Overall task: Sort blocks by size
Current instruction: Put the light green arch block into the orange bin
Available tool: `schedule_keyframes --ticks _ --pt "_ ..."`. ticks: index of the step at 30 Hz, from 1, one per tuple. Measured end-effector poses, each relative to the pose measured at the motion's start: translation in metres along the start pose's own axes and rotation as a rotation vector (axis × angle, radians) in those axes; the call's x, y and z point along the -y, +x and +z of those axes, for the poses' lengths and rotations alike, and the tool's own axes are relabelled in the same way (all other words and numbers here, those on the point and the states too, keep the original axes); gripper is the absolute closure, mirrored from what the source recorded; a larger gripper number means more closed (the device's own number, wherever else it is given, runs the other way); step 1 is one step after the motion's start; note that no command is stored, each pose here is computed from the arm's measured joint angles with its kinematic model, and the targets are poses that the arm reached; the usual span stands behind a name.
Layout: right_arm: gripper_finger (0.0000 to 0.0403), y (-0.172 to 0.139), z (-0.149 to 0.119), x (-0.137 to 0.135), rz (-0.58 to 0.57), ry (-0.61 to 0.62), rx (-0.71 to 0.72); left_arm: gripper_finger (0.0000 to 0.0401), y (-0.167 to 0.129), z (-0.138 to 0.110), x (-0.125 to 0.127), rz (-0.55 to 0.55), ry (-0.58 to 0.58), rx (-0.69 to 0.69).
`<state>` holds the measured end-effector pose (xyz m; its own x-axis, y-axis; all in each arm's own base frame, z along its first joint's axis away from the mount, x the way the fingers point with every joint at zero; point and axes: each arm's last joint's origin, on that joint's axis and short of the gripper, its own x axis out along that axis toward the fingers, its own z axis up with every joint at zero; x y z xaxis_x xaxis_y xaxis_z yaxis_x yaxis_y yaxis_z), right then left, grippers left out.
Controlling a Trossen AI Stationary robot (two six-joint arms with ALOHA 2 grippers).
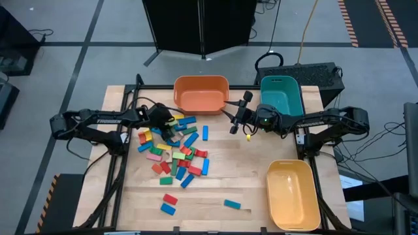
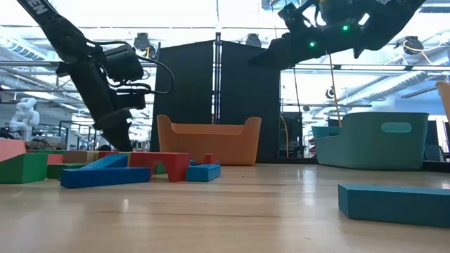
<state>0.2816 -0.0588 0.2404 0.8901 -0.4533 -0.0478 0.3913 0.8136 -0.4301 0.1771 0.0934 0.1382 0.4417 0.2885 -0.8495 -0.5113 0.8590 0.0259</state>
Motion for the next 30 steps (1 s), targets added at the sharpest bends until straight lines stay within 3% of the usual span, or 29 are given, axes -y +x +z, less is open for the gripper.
schedule_keyframes --ticks 4,12,18,30 --pt "0.0245 0.000 0.000 0.000 0.002 0.021 -0.004 0.0219 0.000 0.000 0.000 0.000 -0.001 0.001" --pt "0.0245 0.000 0.000 0.000 0.001 0.044 -0.003 0.0280 0.000 0.001 0.000 0.000 0.016 0.011" --pt "0.0245 0.000 0.000 0.000 0.002 0.050 -0.004 0.0282 -0.004 0.005 0.000 -0.002 -0.010 0.045" --pt "0.0245 0.000 0.000 0.000 0.002 0.045 -0.005 0.0282 -0.057 0.051 -0.001 -0.007 -0.016 0.140"
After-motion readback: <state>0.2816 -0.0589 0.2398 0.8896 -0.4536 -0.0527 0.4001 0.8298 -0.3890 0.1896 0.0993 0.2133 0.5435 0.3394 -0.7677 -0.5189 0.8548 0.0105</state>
